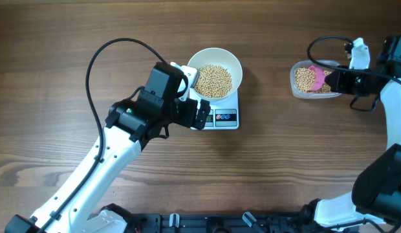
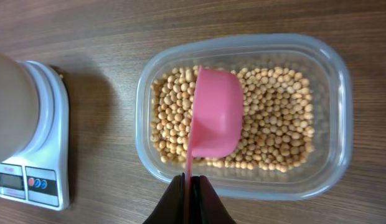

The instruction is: Scoop item into bowl and weigh 150g on scale

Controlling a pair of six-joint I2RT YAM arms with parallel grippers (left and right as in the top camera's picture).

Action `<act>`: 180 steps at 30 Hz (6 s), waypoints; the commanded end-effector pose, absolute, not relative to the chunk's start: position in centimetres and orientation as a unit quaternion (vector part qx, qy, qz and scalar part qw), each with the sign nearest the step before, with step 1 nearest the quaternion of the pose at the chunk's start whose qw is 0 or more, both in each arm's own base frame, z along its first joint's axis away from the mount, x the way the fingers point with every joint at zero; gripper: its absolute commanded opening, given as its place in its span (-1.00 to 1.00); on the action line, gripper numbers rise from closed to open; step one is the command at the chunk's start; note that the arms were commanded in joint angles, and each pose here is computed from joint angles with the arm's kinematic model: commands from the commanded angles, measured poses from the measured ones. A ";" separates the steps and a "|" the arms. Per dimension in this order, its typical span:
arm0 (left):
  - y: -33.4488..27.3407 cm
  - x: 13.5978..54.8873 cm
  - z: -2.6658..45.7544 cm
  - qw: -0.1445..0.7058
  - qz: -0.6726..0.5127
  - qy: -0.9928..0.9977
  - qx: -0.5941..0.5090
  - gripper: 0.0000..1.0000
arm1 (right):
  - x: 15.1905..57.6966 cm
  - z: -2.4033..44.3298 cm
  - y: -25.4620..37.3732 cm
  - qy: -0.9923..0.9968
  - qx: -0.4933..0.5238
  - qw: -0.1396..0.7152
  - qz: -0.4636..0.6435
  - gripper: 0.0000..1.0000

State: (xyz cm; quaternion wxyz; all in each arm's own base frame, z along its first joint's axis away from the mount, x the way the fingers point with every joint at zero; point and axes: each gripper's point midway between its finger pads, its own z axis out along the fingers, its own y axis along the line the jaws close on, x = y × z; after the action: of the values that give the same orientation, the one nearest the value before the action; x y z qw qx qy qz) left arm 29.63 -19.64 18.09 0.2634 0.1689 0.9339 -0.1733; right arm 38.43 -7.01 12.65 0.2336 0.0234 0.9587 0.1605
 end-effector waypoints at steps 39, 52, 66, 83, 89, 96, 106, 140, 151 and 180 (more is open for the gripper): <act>-19.5 30.1 18.8 0.274 -0.174 0.932 0.162 1.00 | 37.3 10.9 -10.2 0.877 0.172 0.228 0.385 -0.91; -19.5 30.1 18.8 0.274 -0.174 0.932 0.162 1.00 | 36.5 12.7 -11.9 0.840 0.208 0.253 0.434 -0.91; -19.5 30.1 18.8 0.274 -0.174 0.932 0.162 1.00 | 34.9 16.5 -13.3 0.760 0.242 0.293 0.528 -0.91; -19.5 30.1 18.8 0.274 -0.174 0.932 0.162 1.00 | 36.1 19.1 -5.5 0.728 0.185 0.238 0.616 -0.91; -19.5 30.1 18.8 0.274 -0.174 0.932 0.162 1.00 | 36.8 20.0 1.0 0.723 0.124 0.185 0.654 -0.91; -19.5 30.1 18.8 0.274 -0.174 0.932 0.162 1.00 | 37.2 19.9 8.0 0.735 0.044 0.133 0.664 -0.91; -19.5 30.1 18.8 0.274 -0.174 0.932 0.162 1.00 | 40.5 21.0 14.4 0.822 -0.018 0.188 0.537 -0.91; -19.5 30.1 18.8 0.274 -0.174 0.932 0.162 1.00 | 40.7 22.2 19.7 0.827 -0.368 0.422 -0.044 -0.91; -19.5 30.1 18.8 0.274 -0.174 0.932 0.162 1.00 | 39.4 22.5 22.3 0.804 -0.409 0.427 -0.067 -0.91; -19.5 30.1 18.8 0.274 -0.174 0.932 0.162 1.00 | 38.3 27.4 -5.0 0.895 -0.029 0.439 0.072 -0.91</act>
State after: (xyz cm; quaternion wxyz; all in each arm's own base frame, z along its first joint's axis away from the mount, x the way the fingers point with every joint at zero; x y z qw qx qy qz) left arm 29.63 -19.64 18.09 0.2634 0.1689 0.9339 -0.1733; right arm 38.54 -2.21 27.36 0.4389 -0.0677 0.8918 0.0866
